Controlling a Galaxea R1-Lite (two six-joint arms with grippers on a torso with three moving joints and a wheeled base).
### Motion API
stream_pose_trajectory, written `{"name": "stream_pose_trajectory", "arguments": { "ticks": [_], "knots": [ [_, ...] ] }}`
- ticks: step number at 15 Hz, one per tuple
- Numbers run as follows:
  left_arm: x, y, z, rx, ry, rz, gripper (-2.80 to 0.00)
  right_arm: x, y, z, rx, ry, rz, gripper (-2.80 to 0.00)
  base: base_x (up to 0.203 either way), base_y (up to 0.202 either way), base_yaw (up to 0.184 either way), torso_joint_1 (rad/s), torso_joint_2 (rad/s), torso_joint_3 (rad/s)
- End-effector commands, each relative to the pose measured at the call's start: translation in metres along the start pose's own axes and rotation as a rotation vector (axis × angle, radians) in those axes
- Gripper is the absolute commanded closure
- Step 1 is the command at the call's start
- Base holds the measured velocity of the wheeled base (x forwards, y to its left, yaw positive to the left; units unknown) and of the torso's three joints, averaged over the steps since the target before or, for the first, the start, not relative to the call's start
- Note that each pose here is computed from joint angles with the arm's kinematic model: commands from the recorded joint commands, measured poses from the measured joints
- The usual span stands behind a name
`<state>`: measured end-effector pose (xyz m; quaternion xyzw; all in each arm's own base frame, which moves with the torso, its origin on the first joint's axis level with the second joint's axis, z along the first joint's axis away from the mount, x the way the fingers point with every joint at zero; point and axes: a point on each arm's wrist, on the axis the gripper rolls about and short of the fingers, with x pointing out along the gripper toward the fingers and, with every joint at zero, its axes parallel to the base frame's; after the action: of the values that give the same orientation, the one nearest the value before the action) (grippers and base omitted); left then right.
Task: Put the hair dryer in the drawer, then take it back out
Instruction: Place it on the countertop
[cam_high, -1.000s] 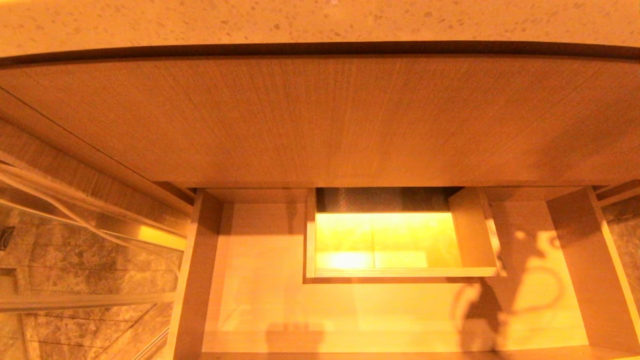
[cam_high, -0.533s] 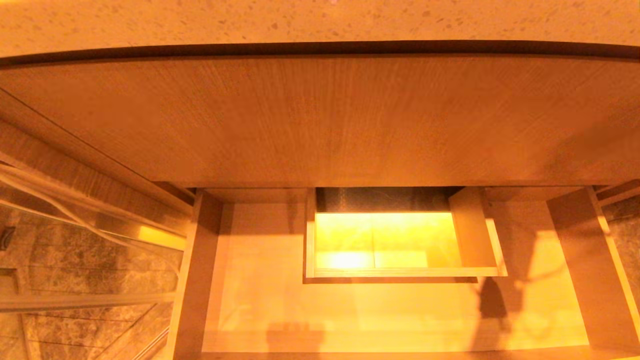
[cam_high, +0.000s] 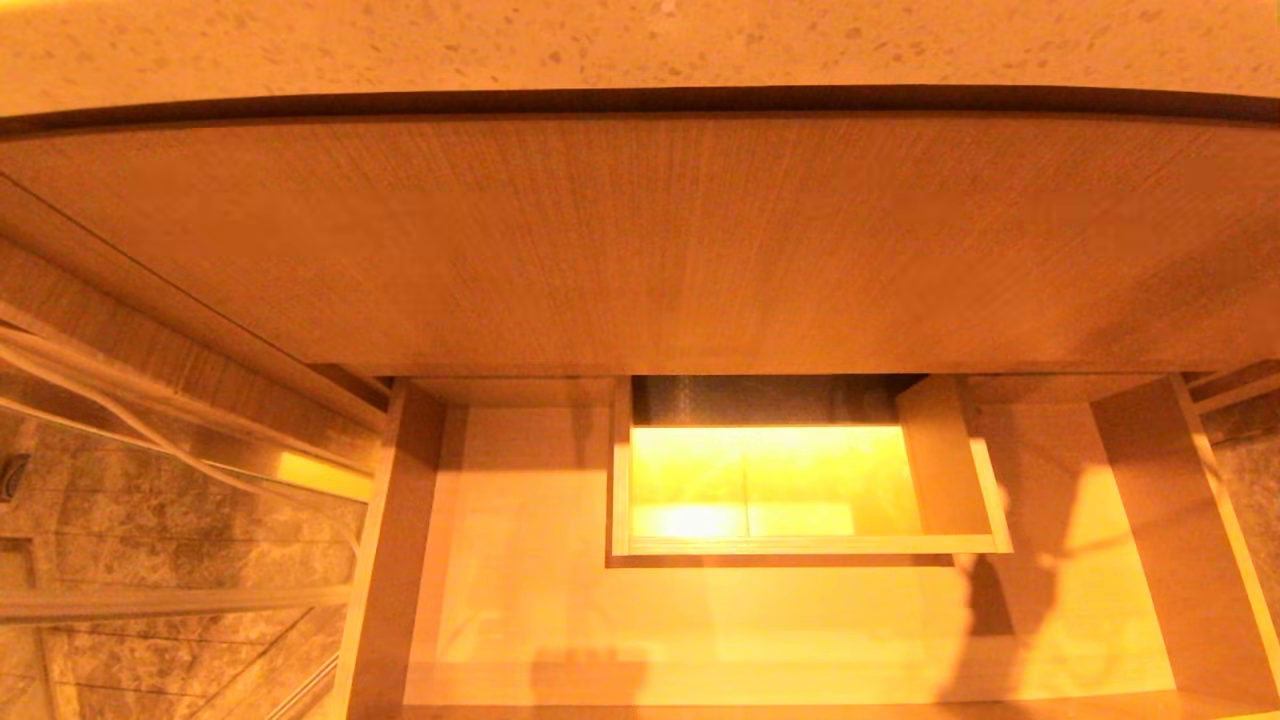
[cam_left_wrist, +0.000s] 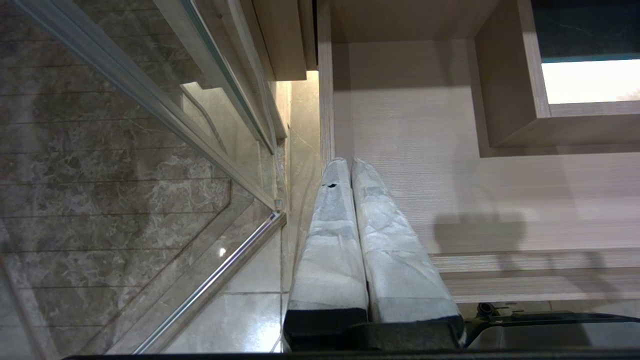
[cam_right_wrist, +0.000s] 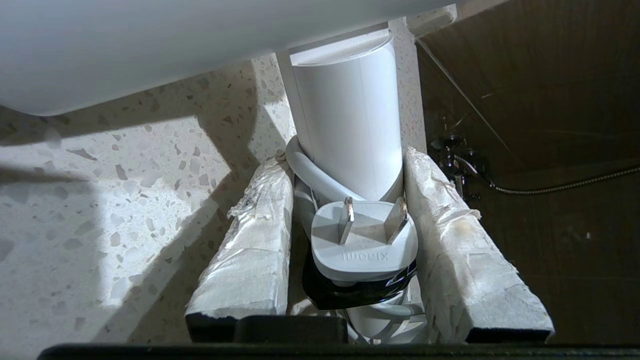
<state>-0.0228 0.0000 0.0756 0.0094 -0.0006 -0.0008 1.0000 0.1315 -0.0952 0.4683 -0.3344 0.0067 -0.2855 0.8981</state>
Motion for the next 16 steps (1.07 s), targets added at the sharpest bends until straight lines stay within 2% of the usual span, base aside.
{"name": "stream_pose_trajectory", "arguments": {
  "ticks": [1,7,9,16],
  "knots": [
    [0.0001,0.0000,-0.0004,0.000,0.001,0.000,0.00,0.0023,0.0024,-0.0004,-0.001,0.000,0.017,0.00,0.000,0.000,0.000,0.000,0.00,0.000],
    [0.0001,0.0000,-0.0004,0.000,0.001,0.000,0.00,0.0004,0.0059,-0.0059,0.014,0.067,0.041,0.00,0.000,0.000,0.000,0.000,0.00,0.000],
    [0.0001,0.0000,-0.0004,0.001,0.001,0.000,0.00,-0.0026,0.0045,-0.0056,0.015,0.101,-0.006,0.00,0.000,0.000,0.000,0.000,0.00,0.000],
    [0.0001,0.0000,-0.0004,0.001,0.001,0.000,0.00,-0.0054,0.0025,-0.0030,0.061,0.089,-0.031,0.00,0.000,0.000,0.000,0.000,0.00,0.000]
  ]
}}
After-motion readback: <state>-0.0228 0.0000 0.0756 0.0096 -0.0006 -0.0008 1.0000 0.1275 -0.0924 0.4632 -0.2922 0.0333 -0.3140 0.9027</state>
